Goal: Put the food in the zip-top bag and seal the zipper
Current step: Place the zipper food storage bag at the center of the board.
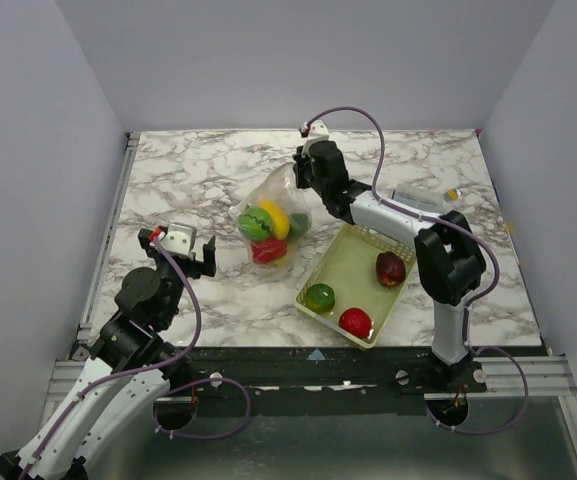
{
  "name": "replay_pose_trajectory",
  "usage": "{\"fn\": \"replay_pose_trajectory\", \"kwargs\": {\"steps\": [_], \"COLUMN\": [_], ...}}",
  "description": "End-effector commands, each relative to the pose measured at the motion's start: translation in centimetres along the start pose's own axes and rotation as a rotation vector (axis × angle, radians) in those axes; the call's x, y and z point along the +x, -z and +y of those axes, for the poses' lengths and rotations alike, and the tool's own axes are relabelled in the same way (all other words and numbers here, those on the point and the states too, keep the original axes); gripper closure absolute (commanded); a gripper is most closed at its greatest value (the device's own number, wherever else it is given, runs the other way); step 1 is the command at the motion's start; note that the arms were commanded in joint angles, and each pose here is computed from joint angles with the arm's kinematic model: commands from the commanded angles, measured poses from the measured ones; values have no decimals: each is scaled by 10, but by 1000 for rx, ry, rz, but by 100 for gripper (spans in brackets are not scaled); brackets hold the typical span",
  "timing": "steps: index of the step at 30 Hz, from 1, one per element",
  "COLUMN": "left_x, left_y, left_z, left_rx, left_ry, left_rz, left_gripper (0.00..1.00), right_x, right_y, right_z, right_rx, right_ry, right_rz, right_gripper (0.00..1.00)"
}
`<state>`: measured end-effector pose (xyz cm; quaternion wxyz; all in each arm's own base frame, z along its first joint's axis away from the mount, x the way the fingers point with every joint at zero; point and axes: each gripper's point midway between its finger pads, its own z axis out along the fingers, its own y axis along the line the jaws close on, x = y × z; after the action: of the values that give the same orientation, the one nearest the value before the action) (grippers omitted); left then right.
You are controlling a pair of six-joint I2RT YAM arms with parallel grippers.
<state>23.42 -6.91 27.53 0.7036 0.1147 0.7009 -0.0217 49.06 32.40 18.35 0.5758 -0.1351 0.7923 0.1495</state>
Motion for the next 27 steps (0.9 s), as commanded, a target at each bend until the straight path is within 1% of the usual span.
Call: {"fn": "replay_pose_trajectory", "kwargs": {"steps": [1, 11, 16, 19, 22, 25, 27], "left_x": [-5, -7, -8, -8, -8, -9, -8], "left_y": [0, 0, 1, 1, 1, 1, 1], "left_z": [-2, -8, -8, -8, -7, -8, -8], "left_rx": [16, 51, 51, 52, 52, 53, 54], "left_ry": [10, 27, 28, 29, 29, 32, 32], "left_rz": [-25, -35, -40, -40, -40, -43, -40], "left_gripper": [12, 12, 12, 12, 12, 12, 12], "right_x": [7, 17, 31, 38, 34, 24, 15], "right_y": [-22, -63, -80, -82, -81, -77, -74], "right_z": [-8, -20, -18, -16, -14, -11, -9], "right_rx": [65, 173, 174, 169, 153, 136, 125], "right_ry": [-54, -80, -67, -70, -71, -51, -28], "right_rz": [7, -14, 18, 33, 34, 30, 42], "right_gripper": [100, 100, 100, 98, 86, 67, 59]}}
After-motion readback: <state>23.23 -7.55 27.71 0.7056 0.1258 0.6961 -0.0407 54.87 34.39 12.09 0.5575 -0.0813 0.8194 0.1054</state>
